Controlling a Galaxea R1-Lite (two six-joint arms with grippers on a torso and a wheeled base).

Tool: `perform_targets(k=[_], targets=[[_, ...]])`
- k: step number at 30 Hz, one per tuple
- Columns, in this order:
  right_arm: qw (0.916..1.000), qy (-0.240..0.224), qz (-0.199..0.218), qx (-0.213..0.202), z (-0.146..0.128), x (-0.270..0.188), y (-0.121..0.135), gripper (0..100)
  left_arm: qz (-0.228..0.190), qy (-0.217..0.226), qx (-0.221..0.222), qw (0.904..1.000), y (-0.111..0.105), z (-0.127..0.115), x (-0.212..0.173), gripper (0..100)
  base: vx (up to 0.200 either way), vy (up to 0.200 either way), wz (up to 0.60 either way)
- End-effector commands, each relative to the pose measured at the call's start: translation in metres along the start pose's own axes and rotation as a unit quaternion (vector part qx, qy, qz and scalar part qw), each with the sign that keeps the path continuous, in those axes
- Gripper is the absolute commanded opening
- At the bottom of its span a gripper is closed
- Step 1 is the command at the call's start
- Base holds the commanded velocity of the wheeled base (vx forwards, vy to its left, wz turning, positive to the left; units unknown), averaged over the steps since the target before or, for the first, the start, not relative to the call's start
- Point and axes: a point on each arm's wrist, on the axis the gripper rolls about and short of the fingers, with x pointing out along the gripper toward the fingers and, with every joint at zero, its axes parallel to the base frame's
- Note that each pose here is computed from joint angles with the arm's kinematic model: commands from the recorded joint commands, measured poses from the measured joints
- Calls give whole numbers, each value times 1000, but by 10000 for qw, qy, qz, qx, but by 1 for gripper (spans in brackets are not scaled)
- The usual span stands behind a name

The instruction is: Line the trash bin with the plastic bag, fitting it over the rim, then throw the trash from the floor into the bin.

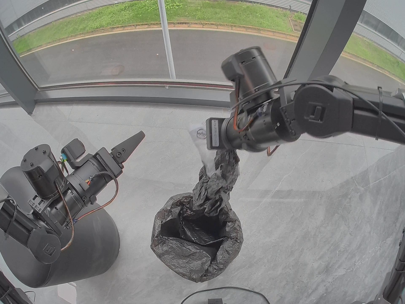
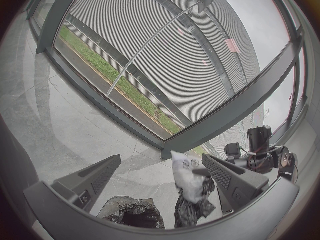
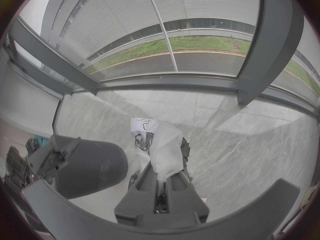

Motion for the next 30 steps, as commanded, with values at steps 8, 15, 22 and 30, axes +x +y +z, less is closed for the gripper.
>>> perform_targets(k=[8,15,22,30], targets=[[9983,405,261,-326,-66,34,30,0,-14,3,-2,10000,-1,0,0,100,0,0,0],[9957,776,162,-487,-92,44,30,0,-14,3,-2,10000,-1,0,0,100,0,0,0],[9952,833,126,-495,-115,64,26,0,-14,3,-2,10000,-1,0,0,100,0,0,0],[9946,884,96,-532,-131,82,24,0,0,21,1,10000,0,-1,1,100,0,0,0]])
